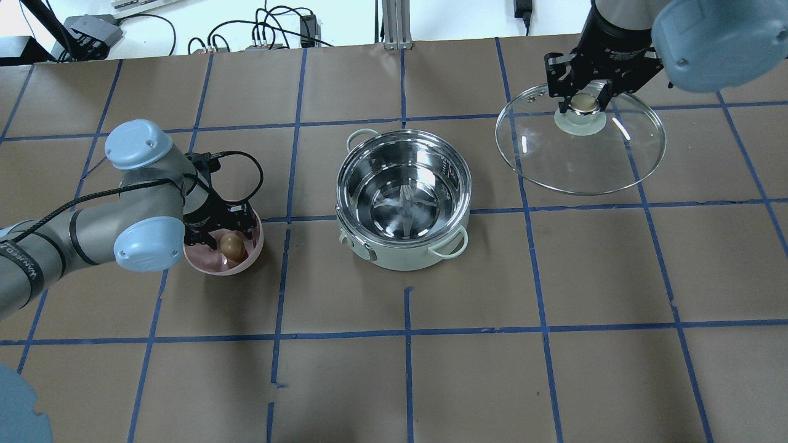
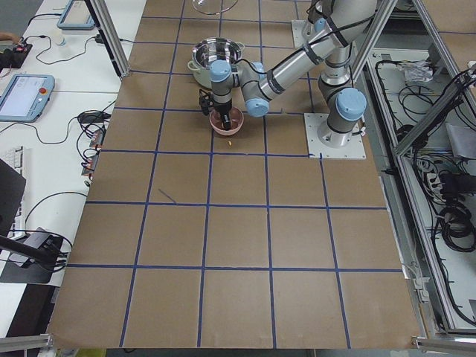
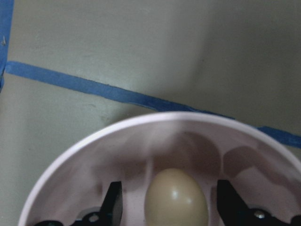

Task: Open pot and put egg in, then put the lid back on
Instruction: 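Set the lid down beside the pot while the left gripper grasps the egg, then carry the egg with the left gripper over the open pot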

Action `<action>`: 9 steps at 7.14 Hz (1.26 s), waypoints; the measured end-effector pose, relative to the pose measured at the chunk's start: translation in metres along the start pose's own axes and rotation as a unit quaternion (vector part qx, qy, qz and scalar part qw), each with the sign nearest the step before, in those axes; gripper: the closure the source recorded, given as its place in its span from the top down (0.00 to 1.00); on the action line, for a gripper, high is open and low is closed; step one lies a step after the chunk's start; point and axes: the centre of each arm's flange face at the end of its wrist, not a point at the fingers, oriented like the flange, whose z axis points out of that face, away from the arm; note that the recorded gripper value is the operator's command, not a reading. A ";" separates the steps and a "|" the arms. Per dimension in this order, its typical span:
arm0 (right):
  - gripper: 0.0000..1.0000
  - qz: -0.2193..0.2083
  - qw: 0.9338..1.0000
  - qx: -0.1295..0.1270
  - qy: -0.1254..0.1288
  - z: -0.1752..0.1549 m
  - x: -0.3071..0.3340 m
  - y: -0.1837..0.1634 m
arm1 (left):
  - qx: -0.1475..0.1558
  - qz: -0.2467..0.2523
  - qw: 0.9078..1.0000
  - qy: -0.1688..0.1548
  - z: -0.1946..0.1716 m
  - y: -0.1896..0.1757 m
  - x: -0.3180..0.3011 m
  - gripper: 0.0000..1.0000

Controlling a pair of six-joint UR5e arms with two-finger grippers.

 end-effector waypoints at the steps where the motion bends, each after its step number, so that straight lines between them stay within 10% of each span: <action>1: 0.33 0.004 1.000 -0.004 -0.001 0.002 0.009 -0.001 | 0.000 0.000 1.000 0.000 0.000 0.000 0.000 0.27; 3: 0.33 -0.002 1.000 -0.002 -0.002 0.003 0.016 -0.003 | -0.001 0.002 1.000 -0.002 -0.002 0.001 0.000 0.10; 9: 0.33 -0.022 1.000 0.020 -0.001 -0.001 0.017 -0.007 | 0.000 0.006 1.000 -0.002 -0.026 -0.004 0.001 0.02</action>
